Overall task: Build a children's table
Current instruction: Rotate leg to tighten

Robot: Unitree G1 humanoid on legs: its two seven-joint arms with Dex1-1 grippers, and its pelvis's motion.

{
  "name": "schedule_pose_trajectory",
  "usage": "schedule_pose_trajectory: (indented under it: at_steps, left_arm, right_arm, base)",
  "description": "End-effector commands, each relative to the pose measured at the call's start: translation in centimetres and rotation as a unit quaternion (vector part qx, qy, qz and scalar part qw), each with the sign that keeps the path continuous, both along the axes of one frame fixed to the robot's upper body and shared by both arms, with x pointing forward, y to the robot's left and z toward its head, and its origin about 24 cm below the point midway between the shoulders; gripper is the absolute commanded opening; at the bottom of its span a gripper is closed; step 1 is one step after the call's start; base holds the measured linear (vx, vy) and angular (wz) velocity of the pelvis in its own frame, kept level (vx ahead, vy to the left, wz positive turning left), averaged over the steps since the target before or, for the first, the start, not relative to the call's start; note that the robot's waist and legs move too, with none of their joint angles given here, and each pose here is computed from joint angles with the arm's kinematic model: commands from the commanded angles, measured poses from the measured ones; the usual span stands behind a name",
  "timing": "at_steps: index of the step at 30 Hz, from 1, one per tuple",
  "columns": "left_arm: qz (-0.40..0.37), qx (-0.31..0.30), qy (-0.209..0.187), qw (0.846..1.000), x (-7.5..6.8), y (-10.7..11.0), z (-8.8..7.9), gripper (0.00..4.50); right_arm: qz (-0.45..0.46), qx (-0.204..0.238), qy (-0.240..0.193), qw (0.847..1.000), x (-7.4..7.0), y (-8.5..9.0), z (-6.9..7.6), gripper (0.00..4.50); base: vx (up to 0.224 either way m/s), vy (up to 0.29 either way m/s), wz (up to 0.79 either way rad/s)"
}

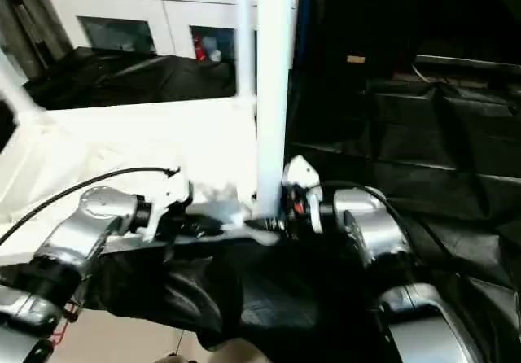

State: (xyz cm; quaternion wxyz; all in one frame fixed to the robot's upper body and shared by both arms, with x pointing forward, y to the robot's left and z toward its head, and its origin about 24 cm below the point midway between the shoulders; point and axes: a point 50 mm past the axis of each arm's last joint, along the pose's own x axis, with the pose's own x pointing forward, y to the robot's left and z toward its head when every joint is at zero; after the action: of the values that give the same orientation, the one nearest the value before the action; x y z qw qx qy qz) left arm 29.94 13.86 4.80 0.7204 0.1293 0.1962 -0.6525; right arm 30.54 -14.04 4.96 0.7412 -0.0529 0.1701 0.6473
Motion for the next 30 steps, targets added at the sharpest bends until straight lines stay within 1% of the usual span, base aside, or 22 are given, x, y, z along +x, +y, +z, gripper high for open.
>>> schedule_pose_trajectory:
  at_steps: [1,2,3,4,6,7,9,14,19,20,21,23,24,25,26,27,28,30]
  left_arm:
    - [-0.011,-0.026,-0.019,0.999,0.3,-0.4,1.4,0.0]
    - [-0.013,-0.026,-0.017,0.999,0.3,-0.2,1.4,0.0]
    - [-0.014,-0.025,-0.015,0.999,0.2,-0.1,1.4,0.0]
    - [-0.015,-0.024,-0.014,0.999,0.2,0.0,1.4,0.0]
    - [-0.016,-0.023,-0.014,1.0,0.2,0.0,1.4,0.0]
    - [-0.016,-0.023,-0.014,1.0,0.2,0.0,1.4,0.0]
    - [-0.016,-0.023,-0.012,1.0,0.1,0.1,1.4,0.0]
    - [0.001,-0.023,-0.022,0.999,0.3,-0.2,1.2,0.0]
    - [0.064,-0.02,-0.047,0.997,1.3,-0.9,1.0,0.0]
    - [0.09,-0.02,-0.054,0.994,1.8,-1.3,0.9,0.0]
    - [0.1,-0.021,-0.056,0.993,1.9,-1.6,0.8,0.0]
    - [0.127,-0.015,-0.066,0.99,2.4,-2.3,0.6,0.0]
    - [0.13,-0.015,-0.066,0.989,2.4,-2.4,0.6,0.0]
    - [0.138,-0.014,-0.068,0.988,2.5,-2.9,0.5,0.0]
    - [0.15,-0.012,-0.071,0.986,2.7,-3.5,0.5,0.0]
    - [0.17,-0.009,-0.075,0.983,2.9,-4.4,0.4,0.0]
    - [0.175,-0.009,-0.076,0.982,3.0,-4.6,0.4,0.0]
    - [0.193,-0.016,-0.076,0.978,3.2,-6.5,0.4,0.0]
  right_arm:
    - [0.042,-0.007,0.026,0.999,-1.0,0.7,-0.8,3.18]
    - [0.045,-0.008,0.027,0.999,-1.0,0.7,-0.7,3.03]
    - [0.047,-0.008,0.027,0.998,-1.0,0.7,-0.7,2.93]
    - [0.048,-0.008,0.028,0.998,-1.1,0.7,-0.7,2.93]
    - [0.047,-0.008,0.026,0.999,-1.0,0.8,-0.7,2.69]
    - [0.047,-0.008,0.026,0.999,-1.0,0.8,-0.7,2.69]
    - [0.047,-0.004,0.026,0.999,-1.1,1.1,-0.7,2.53]
    - [0.035,0.009,0.032,0.999,-1.3,1.5,-1.0,2.46]
    - [-0.045,0.028,0.028,0.998,-0.8,2.4,-1.9,2.44]
    - [-0.09,0.03,0.024,0.995,-0.4,2.8,-2.4,2.44]
    - [-0.114,0.03,0.024,0.993,-0.2,3.1,-2.6,2.44]
    - [-0.183,0.022,0.027,0.983,0.4,3.6,-3.3,2.43]
    - [-0.19,0.021,0.028,0.981,0.5,3.7,-3.4,2.43]
    - [-0.213,0.021,0.03,0.976,0.7,4.0,-3.6,2.43]
    - [-0.24,0.024,0.033,0.97,0.9,4.4,-3.8,2.43]
    - [-0.276,0.027,0.039,0.96,1.2,5.2,-4.1,2.42]
    - [-0.283,0.025,0.039,0.958,1.3,5.4,-4.2,2.42]
    - [-0.322,0.005,0.026,0.946,1.7,6.7,-4.4,2.42]
  base:
    - [0.0,0.0,0.0]
    - [0.0,0.0,0.0]
    - [0.0,0.0,0.0]
    - [0.0,0.0,0.0]
    - [0.0,0.0,0.0]
    - [0.0,0.0,0.0]
    - [0.0,0.0,0.0]
    - [0.0,0.0,0.0]
    - [0.0,0.0,0.0]
    - [0.0,0.0,0.0]
    - [0.0,0.0,0.0]
    - [0.0,0.0,0.0]
    - [0.0,0.0,0.0]
    - [0.0,0.0,0.0]
    - [0.0,0.0,0.0]
    - [0.0,0.0,0.0]
    - [0.0,0.0,0.0]
    - [0.0,0.0,0.0]
